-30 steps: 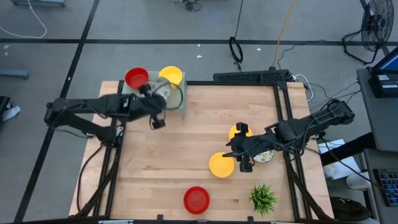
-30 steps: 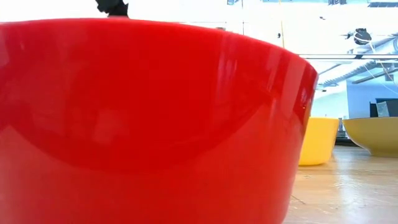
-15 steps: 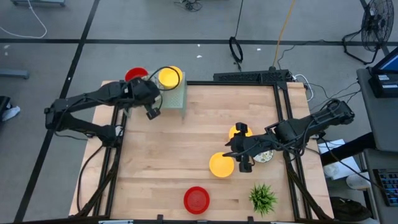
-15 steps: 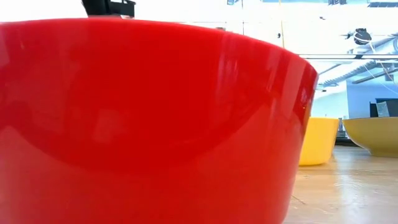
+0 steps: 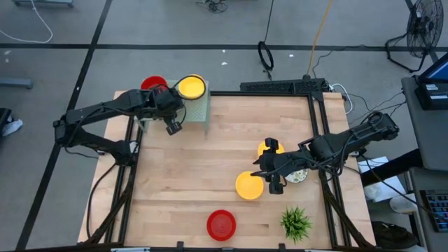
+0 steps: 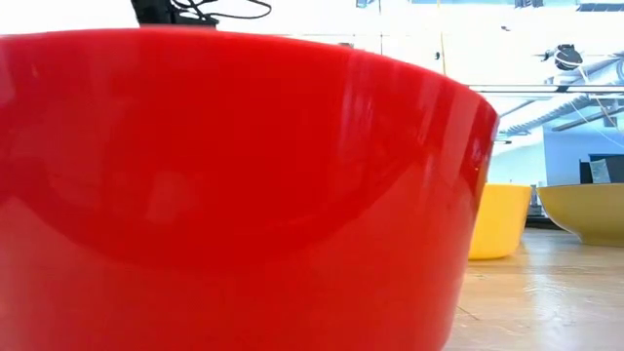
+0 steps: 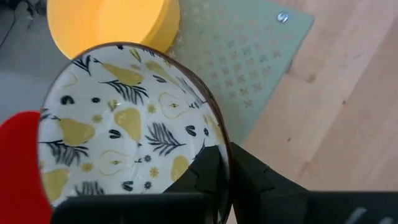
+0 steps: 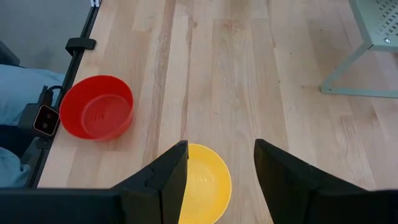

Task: Pick & Place Mini bowls
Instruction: Stack the white patterned bowl on top of the white patterned bowl on the shelf, then stack the yellow bowl on top of the yellow bowl on the shelf

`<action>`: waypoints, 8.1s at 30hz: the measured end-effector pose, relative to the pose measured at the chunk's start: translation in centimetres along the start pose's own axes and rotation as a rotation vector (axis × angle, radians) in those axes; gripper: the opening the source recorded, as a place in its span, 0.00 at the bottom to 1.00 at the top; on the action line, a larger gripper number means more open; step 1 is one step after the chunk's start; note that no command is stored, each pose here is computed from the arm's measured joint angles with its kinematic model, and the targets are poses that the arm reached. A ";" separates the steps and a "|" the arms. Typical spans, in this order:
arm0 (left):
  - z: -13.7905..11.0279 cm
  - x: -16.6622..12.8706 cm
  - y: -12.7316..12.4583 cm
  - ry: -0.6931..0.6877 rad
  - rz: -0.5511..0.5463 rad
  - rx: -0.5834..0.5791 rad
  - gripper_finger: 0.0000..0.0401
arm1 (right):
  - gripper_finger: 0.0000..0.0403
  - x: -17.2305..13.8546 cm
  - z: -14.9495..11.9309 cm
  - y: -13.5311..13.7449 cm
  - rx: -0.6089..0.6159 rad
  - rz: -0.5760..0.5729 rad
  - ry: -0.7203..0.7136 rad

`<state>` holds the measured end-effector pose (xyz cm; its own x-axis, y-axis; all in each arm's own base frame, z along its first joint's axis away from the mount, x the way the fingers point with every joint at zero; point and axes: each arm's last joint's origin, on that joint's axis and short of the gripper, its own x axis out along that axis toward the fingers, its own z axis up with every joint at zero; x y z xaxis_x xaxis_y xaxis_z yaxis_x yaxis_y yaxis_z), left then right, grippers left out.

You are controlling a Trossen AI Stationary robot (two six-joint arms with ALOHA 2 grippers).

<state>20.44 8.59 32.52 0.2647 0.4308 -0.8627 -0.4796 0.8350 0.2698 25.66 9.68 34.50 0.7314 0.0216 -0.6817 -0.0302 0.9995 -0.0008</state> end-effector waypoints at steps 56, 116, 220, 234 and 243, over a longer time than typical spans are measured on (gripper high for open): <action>1.9 -4.2 -7.2 -0.321 -0.674 0.002 0.21 | 0.43 13.0 -5.5 -5.6 0.422 -0.367 0.686; 0.1 -6.4 -11.3 -0.348 -0.761 0.192 0.21 | 0.42 5.7 -10.5 -11.1 0.936 -0.809 0.621; 0.4 -5.8 -11.9 -0.347 -0.650 0.146 0.21 | 0.38 7.5 0.5 -7.0 0.446 0.146 0.008; 2.0 0.0 -18.1 -0.280 -0.520 0.351 0.21 | 0.36 -2.2 -0.9 -7.2 0.467 -0.112 -0.143; 2.5 4.6 -21.5 -0.230 -0.481 0.433 0.21 | 0.36 -0.8 -4.9 -7.3 0.532 -0.150 -0.060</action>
<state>34.01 -6.52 23.86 0.5582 -0.0001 -0.8297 0.1002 0.9927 0.0673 21.96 2.26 31.50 0.7391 -0.1358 -0.6597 0.4137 0.8645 0.2856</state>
